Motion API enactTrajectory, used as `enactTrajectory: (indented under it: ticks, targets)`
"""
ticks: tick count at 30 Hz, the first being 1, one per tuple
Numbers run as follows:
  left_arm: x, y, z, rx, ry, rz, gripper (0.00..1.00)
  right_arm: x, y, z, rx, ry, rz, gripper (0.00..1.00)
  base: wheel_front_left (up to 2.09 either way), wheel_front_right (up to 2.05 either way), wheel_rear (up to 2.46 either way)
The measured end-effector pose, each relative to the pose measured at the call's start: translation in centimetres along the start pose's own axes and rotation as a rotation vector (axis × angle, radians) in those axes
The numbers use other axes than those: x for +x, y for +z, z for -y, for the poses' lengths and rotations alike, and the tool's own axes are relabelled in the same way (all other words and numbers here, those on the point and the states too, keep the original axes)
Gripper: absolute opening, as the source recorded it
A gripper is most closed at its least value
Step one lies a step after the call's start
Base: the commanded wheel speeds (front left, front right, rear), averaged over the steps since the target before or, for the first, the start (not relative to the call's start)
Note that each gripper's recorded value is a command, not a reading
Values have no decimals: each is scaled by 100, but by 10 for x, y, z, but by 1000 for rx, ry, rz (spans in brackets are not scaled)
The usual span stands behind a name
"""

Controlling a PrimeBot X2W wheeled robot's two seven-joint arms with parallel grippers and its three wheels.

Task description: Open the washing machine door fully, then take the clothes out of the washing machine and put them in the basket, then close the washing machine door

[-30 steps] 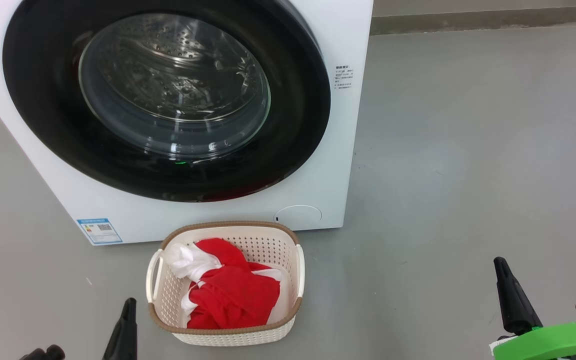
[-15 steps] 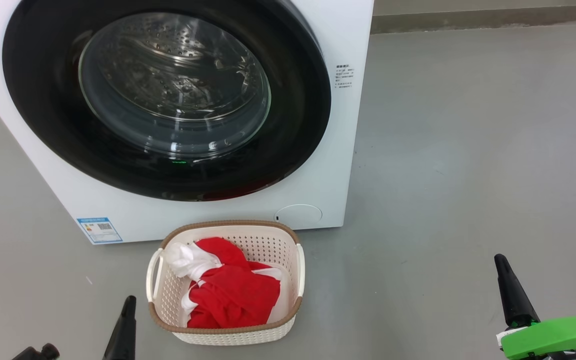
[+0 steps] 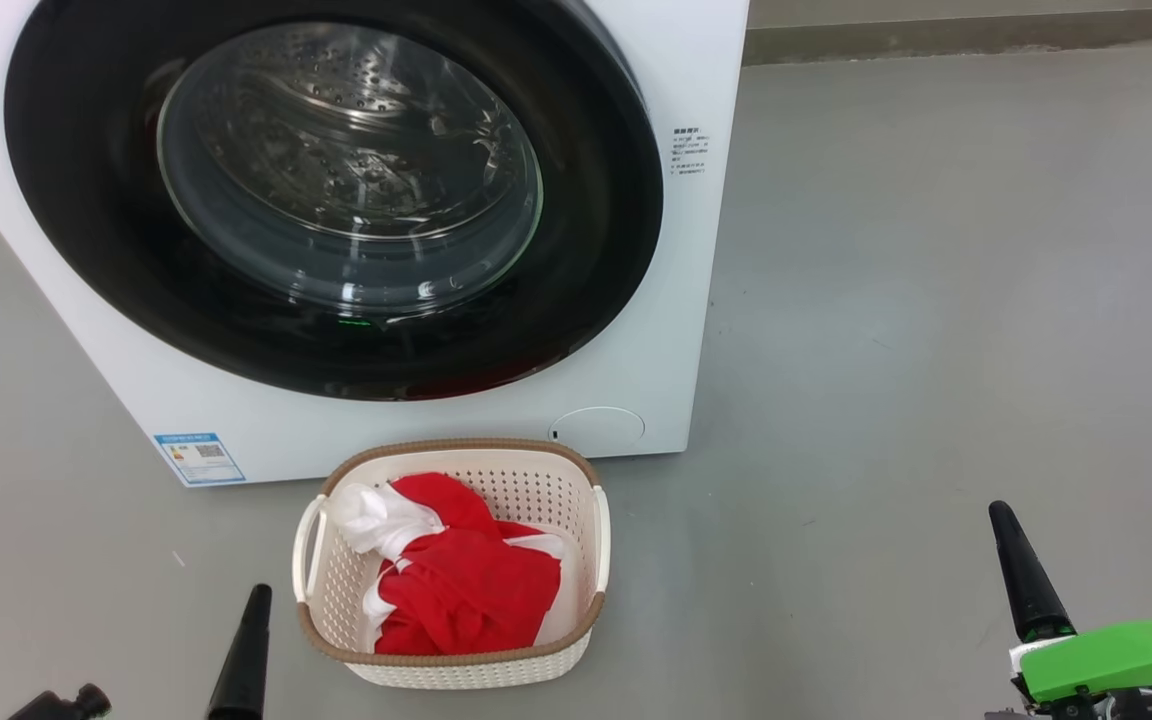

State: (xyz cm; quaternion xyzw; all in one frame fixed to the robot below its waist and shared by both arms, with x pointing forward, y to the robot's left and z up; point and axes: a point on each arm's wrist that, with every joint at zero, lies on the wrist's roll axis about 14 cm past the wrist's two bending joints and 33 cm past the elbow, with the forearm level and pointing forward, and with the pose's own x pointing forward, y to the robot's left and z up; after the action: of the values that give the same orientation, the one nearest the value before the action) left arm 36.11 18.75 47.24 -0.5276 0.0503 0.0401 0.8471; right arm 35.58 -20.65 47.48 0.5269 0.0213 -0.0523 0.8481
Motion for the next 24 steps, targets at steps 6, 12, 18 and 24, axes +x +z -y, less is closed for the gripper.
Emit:
enactTrajectory:
  ticks: [6,12,18,24]
  targets:
    - [4,2,4,-71,-10,-2,0,3,0,-1,72,2,-3,0,0,0,0]
    - [4,1,1,-139,-7,-9,0,3,-2,1,146,-7,-13,0,0,0,0]
    - [8,2,6,-207,-25,-14,0,8,-1,-3,216,5,-17,0,0,0,0]
    - [8,1,4,-276,-23,-20,0,10,-2,-3,285,4,-26,0,0,0,0]
